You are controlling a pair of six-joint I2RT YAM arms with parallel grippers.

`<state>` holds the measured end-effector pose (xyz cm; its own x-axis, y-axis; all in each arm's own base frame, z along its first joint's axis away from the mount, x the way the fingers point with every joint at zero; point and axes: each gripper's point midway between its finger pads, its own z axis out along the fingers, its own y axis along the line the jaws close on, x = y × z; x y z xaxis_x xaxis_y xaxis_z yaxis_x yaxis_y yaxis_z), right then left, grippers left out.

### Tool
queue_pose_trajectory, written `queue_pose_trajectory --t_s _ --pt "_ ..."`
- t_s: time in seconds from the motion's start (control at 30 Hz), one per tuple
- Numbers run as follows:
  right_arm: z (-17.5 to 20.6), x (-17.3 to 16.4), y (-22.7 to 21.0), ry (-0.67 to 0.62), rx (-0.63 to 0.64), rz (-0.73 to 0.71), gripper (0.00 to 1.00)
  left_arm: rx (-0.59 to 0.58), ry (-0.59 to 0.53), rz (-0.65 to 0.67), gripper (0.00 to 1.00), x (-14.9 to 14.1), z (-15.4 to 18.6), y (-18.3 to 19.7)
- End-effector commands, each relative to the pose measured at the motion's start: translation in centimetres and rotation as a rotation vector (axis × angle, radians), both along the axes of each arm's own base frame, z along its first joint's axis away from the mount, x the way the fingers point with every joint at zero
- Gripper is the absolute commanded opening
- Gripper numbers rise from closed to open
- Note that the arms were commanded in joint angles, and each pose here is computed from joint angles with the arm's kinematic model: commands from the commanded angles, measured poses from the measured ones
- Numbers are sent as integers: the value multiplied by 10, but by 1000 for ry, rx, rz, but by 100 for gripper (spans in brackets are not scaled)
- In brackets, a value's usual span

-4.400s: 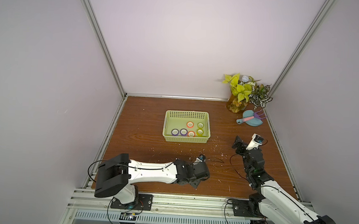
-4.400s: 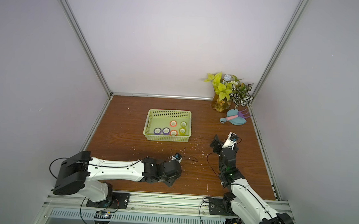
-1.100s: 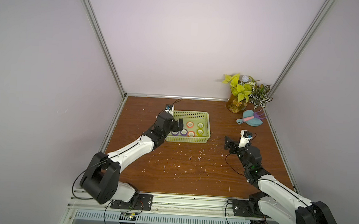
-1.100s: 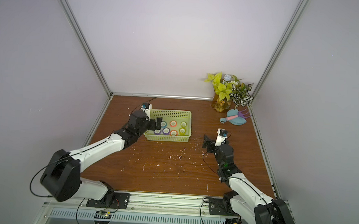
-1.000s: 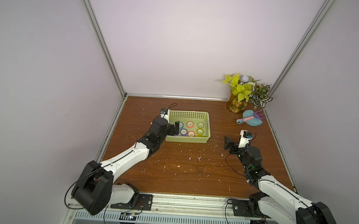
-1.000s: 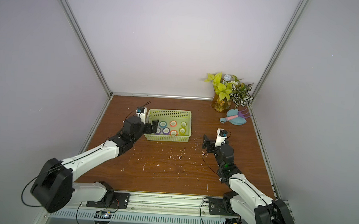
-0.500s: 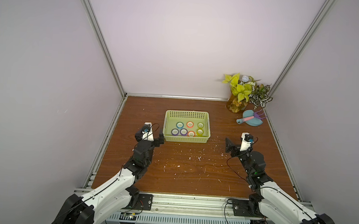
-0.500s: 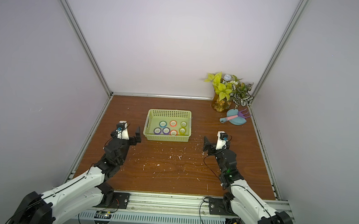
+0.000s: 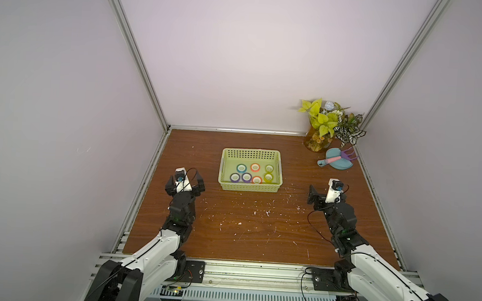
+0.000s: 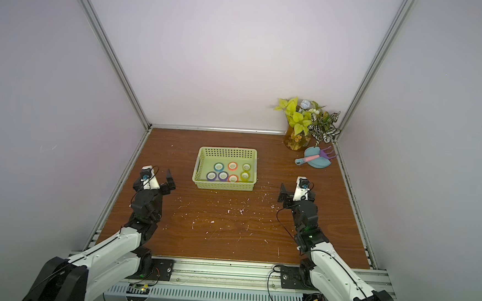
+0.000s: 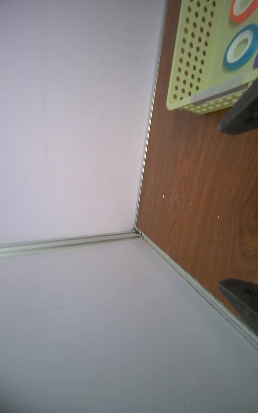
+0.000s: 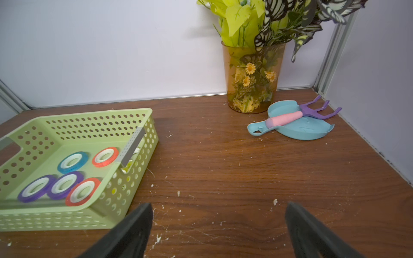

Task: Put the transparent tape into the storage box
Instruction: Reset both arms

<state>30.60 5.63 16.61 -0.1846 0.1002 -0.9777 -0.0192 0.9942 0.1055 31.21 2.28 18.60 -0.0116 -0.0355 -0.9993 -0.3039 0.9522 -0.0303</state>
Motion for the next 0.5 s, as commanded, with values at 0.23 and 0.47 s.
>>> queue_pose_trajectory --t_s 0.23,0.47 --pt "27 3 -22 -142 -29 -71 99 48 -21 -95 100 21 -18 9" --pt "22 5 -37 -123 -29 -107 99 8 57 -192 100 46 -56 5"
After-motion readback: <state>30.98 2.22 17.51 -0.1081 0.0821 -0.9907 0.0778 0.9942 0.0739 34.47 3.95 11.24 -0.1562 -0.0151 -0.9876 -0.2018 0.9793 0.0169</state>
